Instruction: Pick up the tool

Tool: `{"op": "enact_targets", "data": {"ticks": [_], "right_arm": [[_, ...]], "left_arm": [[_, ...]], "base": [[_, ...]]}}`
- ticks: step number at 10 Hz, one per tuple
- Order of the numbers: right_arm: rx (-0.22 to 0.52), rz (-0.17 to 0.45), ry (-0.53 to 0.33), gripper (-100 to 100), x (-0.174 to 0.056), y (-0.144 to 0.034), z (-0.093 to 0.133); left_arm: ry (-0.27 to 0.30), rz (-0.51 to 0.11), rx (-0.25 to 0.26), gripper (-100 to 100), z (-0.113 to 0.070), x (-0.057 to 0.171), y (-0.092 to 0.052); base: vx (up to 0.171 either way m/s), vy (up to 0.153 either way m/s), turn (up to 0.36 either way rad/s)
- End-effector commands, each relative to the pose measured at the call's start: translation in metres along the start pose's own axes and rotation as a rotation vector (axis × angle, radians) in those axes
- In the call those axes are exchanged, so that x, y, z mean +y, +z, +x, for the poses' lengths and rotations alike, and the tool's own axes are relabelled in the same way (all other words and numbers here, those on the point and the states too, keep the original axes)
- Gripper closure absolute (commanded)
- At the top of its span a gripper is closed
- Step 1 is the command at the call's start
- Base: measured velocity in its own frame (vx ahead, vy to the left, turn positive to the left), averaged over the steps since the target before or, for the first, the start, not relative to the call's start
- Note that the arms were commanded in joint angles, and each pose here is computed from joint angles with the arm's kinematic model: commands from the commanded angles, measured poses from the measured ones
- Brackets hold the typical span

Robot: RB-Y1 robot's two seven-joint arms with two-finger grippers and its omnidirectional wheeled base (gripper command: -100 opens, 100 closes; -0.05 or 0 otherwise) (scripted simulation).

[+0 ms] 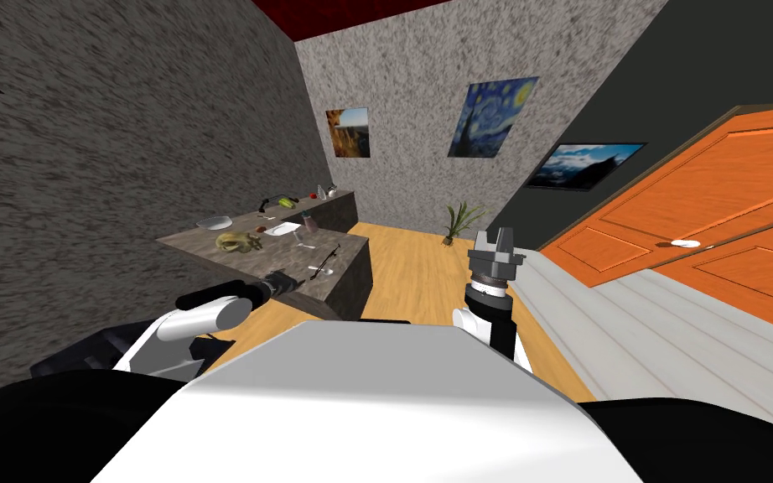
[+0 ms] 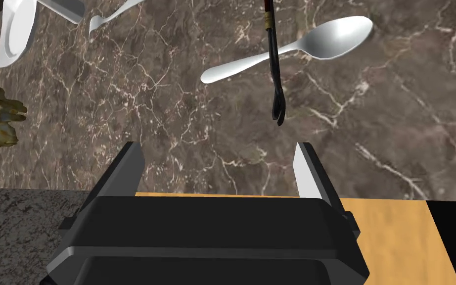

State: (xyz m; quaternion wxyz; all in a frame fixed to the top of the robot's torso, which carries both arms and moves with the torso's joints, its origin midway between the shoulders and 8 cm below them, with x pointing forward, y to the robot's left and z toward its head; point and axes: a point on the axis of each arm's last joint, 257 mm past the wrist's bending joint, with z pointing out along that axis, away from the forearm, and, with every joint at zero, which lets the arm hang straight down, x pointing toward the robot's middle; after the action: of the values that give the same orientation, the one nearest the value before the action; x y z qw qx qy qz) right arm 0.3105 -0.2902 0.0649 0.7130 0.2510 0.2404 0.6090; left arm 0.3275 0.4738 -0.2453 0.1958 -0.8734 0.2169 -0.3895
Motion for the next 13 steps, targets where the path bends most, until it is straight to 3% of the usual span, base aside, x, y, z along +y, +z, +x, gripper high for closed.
{"op": "enact_targets", "data": {"ticks": [1,6,7,13], "right_arm": [[0.0,0.0,0.0,0,0.0,0.0,0.0],[0.0,0.0,0.0,0,0.0,0.0,0.0],[0.0,0.0,0.0,0,0.0,0.0,0.0],[0.0,0.0,0.0,0,0.0,0.0,0.0]], "left_arm": [[-0.049,-0.034,-0.039,-100,-0.014,0.002,-0.005],[-0.126,-0.121,-0.149,-100,-0.046,0.017,-0.019],[-0.162,-0.143,-0.179,-100,-0.055,0.019,-0.025],[-0.253,-0.234,-0.308,-100,-0.089,0.037,-0.05]], "base": [[0.116,-0.051,-0.038],[0.117,-0.029,-0.033],[0.145,-0.043,-0.05],[0.124,-0.009,-0.053]]}}
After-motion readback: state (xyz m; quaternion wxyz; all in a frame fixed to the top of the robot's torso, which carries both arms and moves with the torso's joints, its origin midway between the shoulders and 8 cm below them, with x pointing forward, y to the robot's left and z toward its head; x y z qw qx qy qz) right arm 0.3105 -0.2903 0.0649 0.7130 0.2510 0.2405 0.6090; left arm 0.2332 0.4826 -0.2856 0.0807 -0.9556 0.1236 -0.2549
